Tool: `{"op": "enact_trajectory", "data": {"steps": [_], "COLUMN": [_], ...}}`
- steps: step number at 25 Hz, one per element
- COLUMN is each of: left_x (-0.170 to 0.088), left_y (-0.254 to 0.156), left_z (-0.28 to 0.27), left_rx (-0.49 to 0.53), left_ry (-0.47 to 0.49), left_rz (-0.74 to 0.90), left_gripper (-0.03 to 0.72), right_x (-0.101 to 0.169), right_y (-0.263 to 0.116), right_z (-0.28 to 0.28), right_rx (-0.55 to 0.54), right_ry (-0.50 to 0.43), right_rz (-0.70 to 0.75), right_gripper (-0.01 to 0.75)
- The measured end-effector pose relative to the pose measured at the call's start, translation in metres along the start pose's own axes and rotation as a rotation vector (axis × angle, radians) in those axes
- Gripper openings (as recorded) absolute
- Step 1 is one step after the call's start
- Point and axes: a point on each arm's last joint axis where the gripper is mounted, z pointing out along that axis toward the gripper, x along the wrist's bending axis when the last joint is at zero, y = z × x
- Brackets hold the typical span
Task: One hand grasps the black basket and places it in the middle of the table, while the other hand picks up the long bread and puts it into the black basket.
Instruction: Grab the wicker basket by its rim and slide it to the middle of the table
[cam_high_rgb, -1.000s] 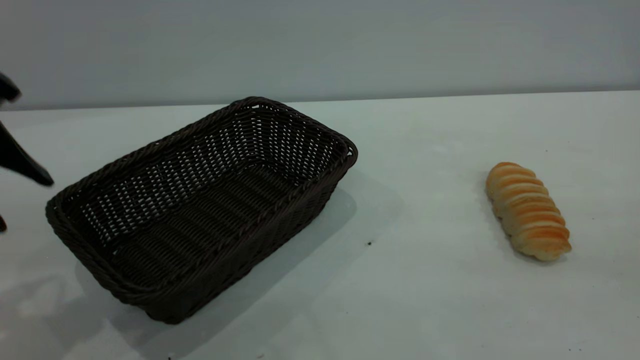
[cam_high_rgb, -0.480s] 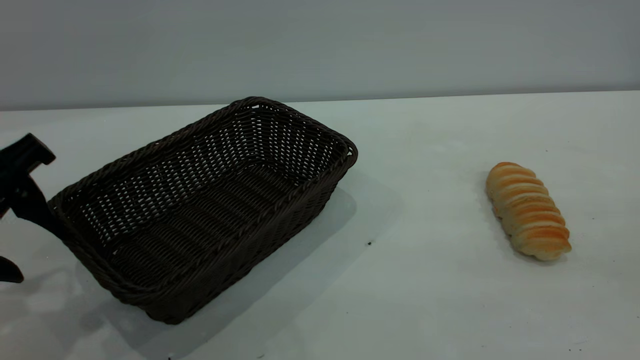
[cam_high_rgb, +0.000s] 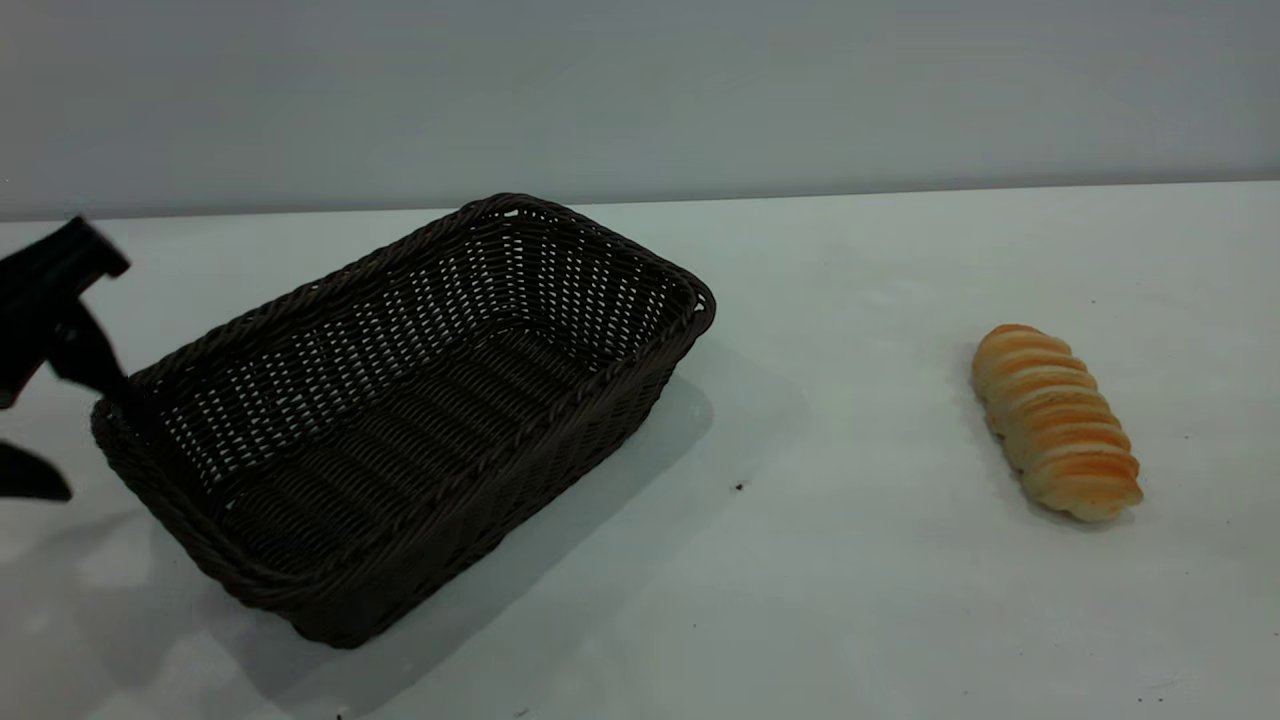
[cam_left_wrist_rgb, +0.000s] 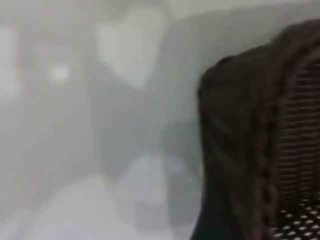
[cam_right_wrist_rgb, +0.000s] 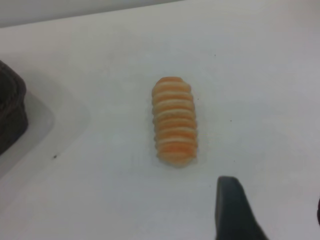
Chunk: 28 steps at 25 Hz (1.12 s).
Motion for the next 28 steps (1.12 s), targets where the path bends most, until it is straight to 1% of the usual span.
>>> {"op": "enact_trajectory", "data": {"steps": [4, 9, 15, 17, 22, 24, 26, 27, 28], "left_x": [-0.009, -0.008, -0.008, -0.006, 0.007, 0.007, 0.007, 0.006, 0.005], "left_y": [-0.007, -0.011, -0.009, -0.009, -0.014, -0.012, -0.01, -0.009, -0.008], "left_z": [0.008, 0.018, 0.021, 0.027, 0.052, 0.06, 0.068, 0.071, 0.073], "left_rx": [0.026, 0.05, 0.029, 0.029, 0.068, 0.064, 0.072, 0.073, 0.074], "left_ry": [0.002, 0.025, 0.027, 0.042, 0.115, 0.126, 0.137, 0.138, 0.14], "left_rz": [0.037, 0.042, 0.043, 0.041, 0.031, 0.028, 0.027, 0.025, 0.023], "left_gripper": [0.577, 0.577, 0.577, 0.577, 0.577, 0.577, 0.561, 0.541, 0.501], "right_x": [0.0, 0.0, 0.0, 0.0, 0.0, 0.0, 0.0, 0.0, 0.0], "right_y": [0.0, 0.0, 0.0, 0.0, 0.0, 0.0, 0.0, 0.0, 0.0], "right_z": [0.0, 0.0, 0.0, 0.0, 0.0, 0.0, 0.0, 0.0, 0.0], "right_rx": [0.004, 0.004, 0.004, 0.004, 0.004, 0.004, 0.004, 0.004, 0.004], "right_ry": [0.0, 0.001, 0.002, 0.002, 0.002, 0.002, 0.002, 0.002, 0.002], "right_rz": [0.0, 0.002, 0.002, 0.002, 0.003, 0.003, 0.003, 0.003, 0.003], "right_gripper": [0.385, 0.385, 0.385, 0.385, 0.385, 0.385, 0.385, 0.385, 0.385]}}
